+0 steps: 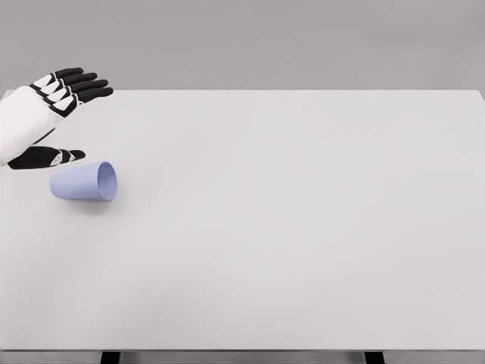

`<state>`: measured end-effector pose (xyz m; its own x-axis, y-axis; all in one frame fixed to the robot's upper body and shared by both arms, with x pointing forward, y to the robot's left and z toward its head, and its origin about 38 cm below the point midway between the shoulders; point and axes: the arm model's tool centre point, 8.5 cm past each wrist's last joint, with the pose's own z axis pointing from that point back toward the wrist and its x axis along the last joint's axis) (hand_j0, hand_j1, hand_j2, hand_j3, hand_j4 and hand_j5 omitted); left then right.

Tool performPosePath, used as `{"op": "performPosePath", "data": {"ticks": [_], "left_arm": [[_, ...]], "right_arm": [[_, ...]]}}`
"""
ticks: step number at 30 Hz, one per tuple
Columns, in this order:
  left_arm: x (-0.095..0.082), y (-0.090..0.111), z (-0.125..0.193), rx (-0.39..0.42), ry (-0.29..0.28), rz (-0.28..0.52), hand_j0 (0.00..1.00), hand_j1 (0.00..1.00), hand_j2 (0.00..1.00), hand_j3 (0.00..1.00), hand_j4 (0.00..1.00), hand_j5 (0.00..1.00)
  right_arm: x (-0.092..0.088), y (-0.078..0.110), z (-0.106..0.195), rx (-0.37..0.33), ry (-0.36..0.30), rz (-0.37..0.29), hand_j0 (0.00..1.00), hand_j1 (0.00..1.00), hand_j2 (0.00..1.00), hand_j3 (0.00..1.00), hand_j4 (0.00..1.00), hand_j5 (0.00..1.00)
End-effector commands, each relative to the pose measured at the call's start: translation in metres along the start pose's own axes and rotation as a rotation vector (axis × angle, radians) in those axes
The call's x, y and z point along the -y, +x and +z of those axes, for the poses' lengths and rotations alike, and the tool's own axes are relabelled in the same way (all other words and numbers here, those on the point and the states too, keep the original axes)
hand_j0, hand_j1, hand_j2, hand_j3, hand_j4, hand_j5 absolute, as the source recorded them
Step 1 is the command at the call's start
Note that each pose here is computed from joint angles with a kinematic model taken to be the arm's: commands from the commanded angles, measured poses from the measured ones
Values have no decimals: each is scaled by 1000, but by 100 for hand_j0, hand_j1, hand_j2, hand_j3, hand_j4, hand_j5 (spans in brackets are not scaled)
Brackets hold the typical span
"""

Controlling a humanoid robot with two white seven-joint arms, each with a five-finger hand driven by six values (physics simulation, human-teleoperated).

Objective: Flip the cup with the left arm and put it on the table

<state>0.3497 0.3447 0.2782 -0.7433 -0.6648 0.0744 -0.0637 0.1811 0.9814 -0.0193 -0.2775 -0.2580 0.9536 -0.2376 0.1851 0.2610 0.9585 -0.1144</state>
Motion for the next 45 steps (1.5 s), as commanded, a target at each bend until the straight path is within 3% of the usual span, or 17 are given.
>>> {"op": "performPosePath", "data": {"ticks": [1,18,21,25,29,33,39,43,45], "left_arm": [[-1,0,0,0,4,5,100,100,100,100,100,100],[4,-3,1,-15,-25,-27,100,100,100,100,100,100],[14,-1,-2,-2,-69,-12,100,100,100,100,100,100],[20,-5,-3,34,-202,-36,100,100,100,100,100,100],[-10,-19,17,10,-334,-142,100,100,100,100,100,100],[-29,-23,24,6,-382,-182,100,100,100,100,100,100],[-39,-27,44,-13,-474,-21,100,100,100,100,100,100],[-22,-27,51,-32,-443,183,100,100,100,100,100,100],[-23,-24,52,-30,-434,233,100,100,100,100,100,100]], "right_arm": [[0,0,0,0,1,3,100,100,100,100,100,100],[1,-3,1,-9,-2,-2,100,100,100,100,100,100],[1,-3,1,-9,-4,-2,100,100,100,100,100,100],[1,-2,1,-7,-3,-2,100,100,100,100,100,100],[1,-3,1,-9,-2,-2,100,100,100,100,100,100],[1,-3,1,-9,-4,-2,100,100,100,100,100,100],[1,-3,1,-9,-4,-2,100,100,100,100,100,100],[1,-3,1,-9,-4,-2,100,100,100,100,100,100],[1,-3,1,-9,-2,-2,100,100,100,100,100,100]]}}
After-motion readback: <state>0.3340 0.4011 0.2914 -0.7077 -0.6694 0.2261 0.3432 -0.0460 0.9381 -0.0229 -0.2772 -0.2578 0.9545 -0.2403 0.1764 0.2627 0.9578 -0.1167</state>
